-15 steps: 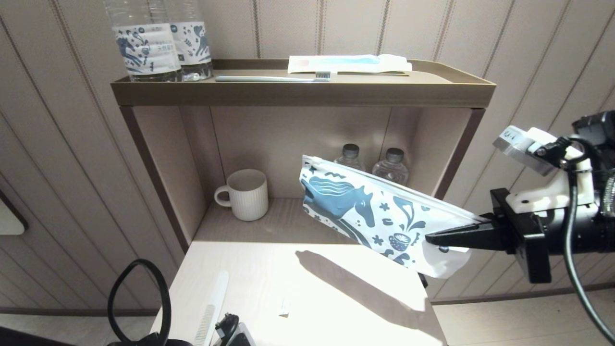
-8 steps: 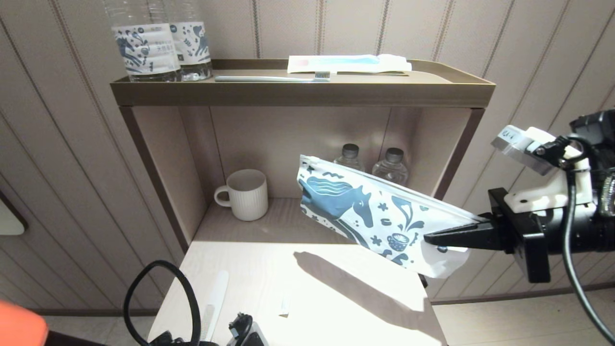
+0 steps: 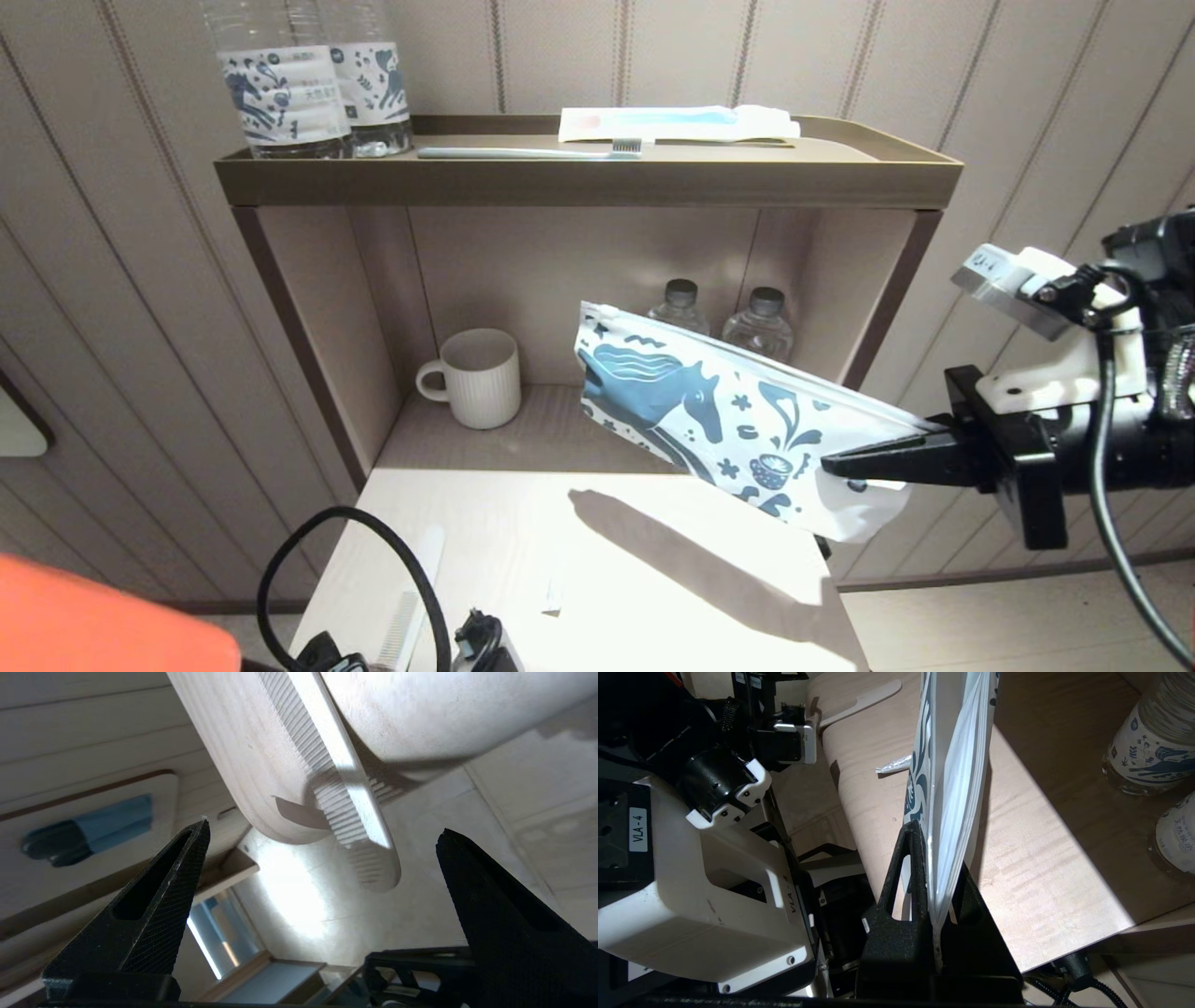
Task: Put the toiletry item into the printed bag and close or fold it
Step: Pick up the comb
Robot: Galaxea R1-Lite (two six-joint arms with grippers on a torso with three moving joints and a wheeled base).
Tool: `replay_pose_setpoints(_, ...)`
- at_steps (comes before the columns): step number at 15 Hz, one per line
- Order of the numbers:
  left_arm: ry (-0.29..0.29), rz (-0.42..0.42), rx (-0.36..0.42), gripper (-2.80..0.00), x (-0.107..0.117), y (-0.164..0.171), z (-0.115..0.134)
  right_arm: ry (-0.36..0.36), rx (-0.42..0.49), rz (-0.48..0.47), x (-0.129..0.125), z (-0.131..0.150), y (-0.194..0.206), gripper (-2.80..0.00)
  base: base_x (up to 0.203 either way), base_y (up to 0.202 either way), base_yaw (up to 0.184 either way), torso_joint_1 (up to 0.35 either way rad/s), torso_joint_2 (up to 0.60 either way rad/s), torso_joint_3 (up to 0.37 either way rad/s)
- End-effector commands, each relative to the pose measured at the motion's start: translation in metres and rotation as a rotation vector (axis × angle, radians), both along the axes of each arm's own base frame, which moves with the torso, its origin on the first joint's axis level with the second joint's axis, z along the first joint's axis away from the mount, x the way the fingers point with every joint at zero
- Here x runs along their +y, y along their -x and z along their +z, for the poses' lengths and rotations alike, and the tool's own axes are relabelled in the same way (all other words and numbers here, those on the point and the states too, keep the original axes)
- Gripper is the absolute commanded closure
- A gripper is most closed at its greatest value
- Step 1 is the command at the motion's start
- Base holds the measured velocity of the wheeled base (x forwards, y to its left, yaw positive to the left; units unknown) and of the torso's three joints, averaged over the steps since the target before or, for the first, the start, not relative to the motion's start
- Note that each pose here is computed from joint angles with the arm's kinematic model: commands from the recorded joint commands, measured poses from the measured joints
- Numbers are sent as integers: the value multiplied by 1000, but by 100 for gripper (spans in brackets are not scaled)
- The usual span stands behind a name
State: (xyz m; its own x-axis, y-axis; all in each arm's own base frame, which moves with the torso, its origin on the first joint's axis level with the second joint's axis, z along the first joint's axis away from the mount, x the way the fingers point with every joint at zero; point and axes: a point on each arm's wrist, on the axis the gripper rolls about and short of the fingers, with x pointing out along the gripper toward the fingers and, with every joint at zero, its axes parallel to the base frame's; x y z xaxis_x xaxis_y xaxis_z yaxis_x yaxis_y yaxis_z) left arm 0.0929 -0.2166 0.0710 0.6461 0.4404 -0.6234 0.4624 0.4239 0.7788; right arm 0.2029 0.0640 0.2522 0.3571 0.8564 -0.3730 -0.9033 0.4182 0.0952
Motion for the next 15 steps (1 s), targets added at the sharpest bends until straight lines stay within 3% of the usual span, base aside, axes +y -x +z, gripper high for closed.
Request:
replay_pose_setpoints(1, -27, -3, -5, -280, -3, -1, -5, -4, 5, 9, 0, -1, 0, 0, 0, 0, 0, 0, 0, 0)
replay_pose_setpoints(11, -54, 12, -5, -280, -5, 1, 1, 0, 11, 15, 1, -7, -5, 0, 0, 0, 0, 0, 0, 0)
replay_pose_setpoints(15, -20, -11, -12, -280, -13, 9, 4, -1, 11, 17, 1, -7, -4, 0, 0, 0, 0, 0, 0, 0)
